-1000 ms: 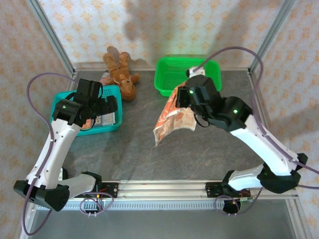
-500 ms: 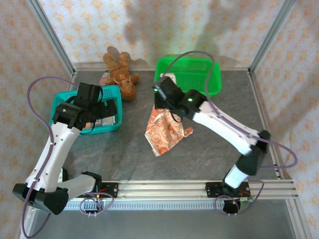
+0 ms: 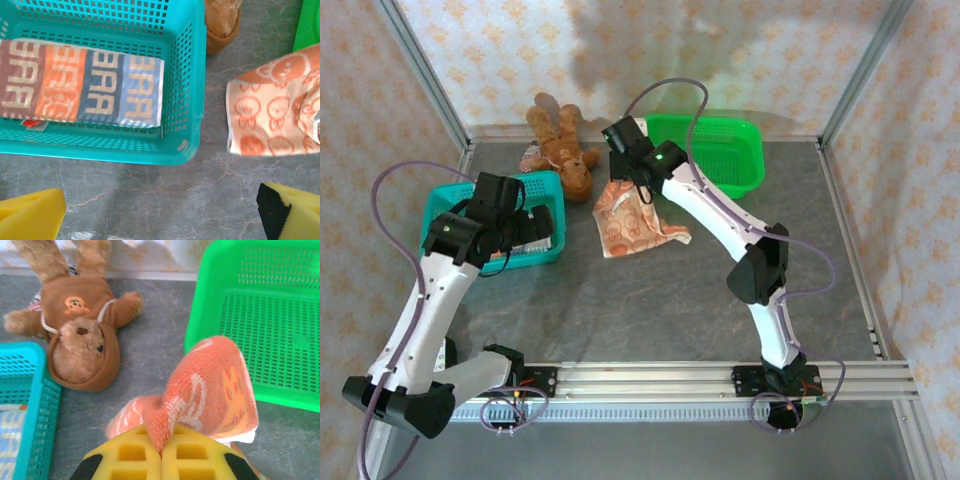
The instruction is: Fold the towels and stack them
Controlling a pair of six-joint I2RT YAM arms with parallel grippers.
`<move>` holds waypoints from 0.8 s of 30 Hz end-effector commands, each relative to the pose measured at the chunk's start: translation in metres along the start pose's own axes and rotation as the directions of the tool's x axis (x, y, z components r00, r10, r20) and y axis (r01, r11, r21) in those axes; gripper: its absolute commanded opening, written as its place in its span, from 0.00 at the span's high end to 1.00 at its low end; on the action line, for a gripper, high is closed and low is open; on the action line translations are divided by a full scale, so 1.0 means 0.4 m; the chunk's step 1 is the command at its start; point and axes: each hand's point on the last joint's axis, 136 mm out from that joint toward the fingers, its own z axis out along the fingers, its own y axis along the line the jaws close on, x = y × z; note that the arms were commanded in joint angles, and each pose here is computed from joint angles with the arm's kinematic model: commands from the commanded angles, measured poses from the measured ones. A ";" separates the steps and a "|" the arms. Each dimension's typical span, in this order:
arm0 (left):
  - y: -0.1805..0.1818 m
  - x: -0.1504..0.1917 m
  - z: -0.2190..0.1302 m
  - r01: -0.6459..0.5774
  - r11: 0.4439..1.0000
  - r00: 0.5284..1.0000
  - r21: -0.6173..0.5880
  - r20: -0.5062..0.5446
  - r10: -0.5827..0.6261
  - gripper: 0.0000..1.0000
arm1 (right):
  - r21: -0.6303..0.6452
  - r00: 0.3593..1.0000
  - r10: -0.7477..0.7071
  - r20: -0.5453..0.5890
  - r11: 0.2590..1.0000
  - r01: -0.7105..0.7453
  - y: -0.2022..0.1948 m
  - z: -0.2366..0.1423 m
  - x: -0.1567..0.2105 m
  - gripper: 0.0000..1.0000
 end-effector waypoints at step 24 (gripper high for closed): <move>0.000 -0.074 -0.073 0.021 1.000 0.990 0.017 0.138 -0.023 0.00 | -0.238 0.987 -0.007 0.158 0.970 0.044 -0.072 -0.658 0.016 1.00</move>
